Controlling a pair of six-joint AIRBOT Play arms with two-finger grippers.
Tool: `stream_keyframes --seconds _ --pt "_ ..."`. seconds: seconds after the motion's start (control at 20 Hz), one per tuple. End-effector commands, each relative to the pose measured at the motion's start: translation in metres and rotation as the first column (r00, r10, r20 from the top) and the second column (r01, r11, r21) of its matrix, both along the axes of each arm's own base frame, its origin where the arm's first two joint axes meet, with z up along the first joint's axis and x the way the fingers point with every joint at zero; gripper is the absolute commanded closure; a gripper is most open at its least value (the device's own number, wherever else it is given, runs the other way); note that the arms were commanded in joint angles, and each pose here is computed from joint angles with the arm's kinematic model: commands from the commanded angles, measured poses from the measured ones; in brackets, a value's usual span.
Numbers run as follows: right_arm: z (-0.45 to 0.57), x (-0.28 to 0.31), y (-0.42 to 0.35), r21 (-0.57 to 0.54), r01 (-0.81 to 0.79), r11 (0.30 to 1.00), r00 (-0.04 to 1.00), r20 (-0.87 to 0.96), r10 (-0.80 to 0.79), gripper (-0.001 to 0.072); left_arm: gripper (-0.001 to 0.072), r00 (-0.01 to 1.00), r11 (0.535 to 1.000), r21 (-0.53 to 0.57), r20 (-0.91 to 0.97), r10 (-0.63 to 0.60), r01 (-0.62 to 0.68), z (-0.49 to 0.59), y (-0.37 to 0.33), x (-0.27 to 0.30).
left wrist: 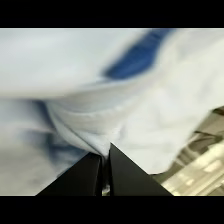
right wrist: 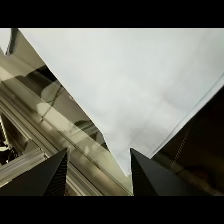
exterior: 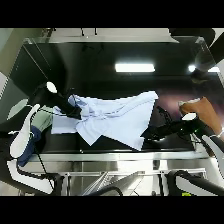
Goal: Fold the shirts.
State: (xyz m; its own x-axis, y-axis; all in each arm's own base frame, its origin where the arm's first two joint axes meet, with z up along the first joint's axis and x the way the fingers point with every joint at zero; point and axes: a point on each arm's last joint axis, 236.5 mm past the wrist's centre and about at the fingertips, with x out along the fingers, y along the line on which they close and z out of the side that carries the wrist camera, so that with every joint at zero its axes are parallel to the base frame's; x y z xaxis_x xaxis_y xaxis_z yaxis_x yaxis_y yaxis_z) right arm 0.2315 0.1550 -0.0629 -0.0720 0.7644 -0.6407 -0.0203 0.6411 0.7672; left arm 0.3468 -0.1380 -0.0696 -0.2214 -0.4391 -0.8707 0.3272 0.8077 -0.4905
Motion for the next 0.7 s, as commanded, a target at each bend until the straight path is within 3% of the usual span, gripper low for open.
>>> stream_keyframes --seconds 0.0,0.15,0.25,0.35,0.4,0.5,0.55,0.6,0.65 --pt "0.0 0.0 0.0 0.0 -0.001 1.0 1.0 0.0 0.001 0.0284 0.0686 0.996 0.974 -0.225 0.087 0.015 0.005 0.064 -0.052 0.025" --pt "0.0 0.0 0.0 0.0 -0.001 1.0 1.0 0.0 0.001 0.0283 0.0687 0.92 0.904 -0.421 0.324 0.222 -0.07 0.149 -0.065 0.107" --pt "-0.001 0.001 -0.001 -0.006 0.004 1.0 1.0 0.005 -0.004 0.0283 0.0686 0.725 0.852 -0.487 0.515 0.457 -0.191 0.202 -0.029 0.187" --pt "-0.003 0.006 -0.002 -0.017 0.018 1.0 1.0 0.017 -0.018 0.0284 0.0685 0.544 0.801 -0.525 0.6 0.587 -0.287 0.222 0.015 0.239" --pt "-0.004 0.008 -0.003 -0.023 0.025 0.999 0.999 0.023 -0.025 0.0283 0.0685 0.523 0.797 -0.521 0.608 0.597 -0.304 0.214 0.028 0.252" --pt "-0.005 0.01 -0.004 -0.027 0.034 0.999 0.999 0.025 -0.034 0.0283 0.0683 0.58 0.812 -0.491 0.578 0.574 -0.314 0.172 0.033 0.263" --pt "-0.005 0.009 -0.003 -0.025 0.033 0.999 0.999 0.024 -0.033 0.0283 0.064 0.626 0.819 -0.479 0.544 0.559 -0.316 0.147 0.029 0.265" --pt "-0.005 0.009 -0.003 -0.026 0.039 0.999 0.999 0.017 -0.038 0.0275 0.0237 0.664 0.827 -0.469 0.515 0.542 -0.311 0.128 0.026 0.264" --pt "-0.005 0.009 -0.004 -0.027 0.04 0.999 0.999 0.016 -0.04 0.0268 0.0022 0.693 0.832 -0.464 0.491 0.528 -0.305 0.114 0.022 0.264"
